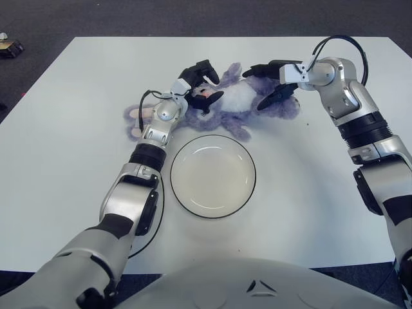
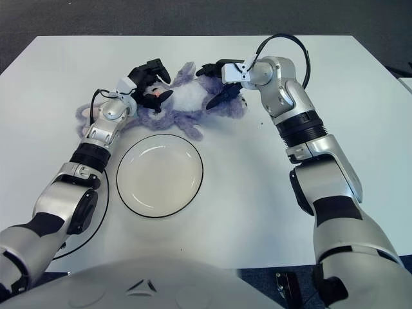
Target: Put the doll into the plate.
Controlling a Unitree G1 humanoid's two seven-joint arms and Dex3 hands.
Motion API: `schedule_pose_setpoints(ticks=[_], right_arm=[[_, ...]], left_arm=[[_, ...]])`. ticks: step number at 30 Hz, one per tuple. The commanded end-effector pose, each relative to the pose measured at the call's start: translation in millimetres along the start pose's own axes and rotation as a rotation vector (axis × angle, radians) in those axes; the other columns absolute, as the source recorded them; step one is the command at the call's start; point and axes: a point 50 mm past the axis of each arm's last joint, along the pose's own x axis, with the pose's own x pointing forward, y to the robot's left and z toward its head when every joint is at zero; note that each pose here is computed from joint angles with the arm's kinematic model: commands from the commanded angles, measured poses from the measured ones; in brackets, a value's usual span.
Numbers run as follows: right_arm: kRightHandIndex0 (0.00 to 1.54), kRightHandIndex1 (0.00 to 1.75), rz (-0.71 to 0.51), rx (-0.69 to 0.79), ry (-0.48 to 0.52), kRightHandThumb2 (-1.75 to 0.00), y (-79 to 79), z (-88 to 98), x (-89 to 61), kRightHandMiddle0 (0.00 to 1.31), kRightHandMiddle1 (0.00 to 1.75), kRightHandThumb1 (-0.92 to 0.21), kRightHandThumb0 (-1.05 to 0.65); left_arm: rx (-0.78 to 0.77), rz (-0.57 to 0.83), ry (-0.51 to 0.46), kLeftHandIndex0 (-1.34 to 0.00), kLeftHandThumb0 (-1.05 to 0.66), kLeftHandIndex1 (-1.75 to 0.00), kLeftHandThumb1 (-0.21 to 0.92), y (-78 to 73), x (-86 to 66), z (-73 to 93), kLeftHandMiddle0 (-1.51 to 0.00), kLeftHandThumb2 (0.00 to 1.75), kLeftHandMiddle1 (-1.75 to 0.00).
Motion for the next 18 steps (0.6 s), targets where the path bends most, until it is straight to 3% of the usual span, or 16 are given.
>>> schedule_pose_setpoints(ticks=[1,18], right_arm=[[0.18,0.00,0.059,-0.028,0.010,-0.01,12.5,-3.9,4.2,0.10,0.03,-0.87,-0.93],[0.09,0.00,0.117,-0.036,0.062,0.00,22.1,-6.7,11.1,0.11,0.02,-0.89,-0.94]], left_arm=[[0.002,0.038,-0.017,-0.62,0.15,-1.75,0.54,3.4,0.0,5.0,-0.83,0.72,-1.75],[0.026,0.066,-0.030,-0.61,0.16,-1.75,0.54,3.1,-0.6,10.7,-0.84,0.72,-1.75]])
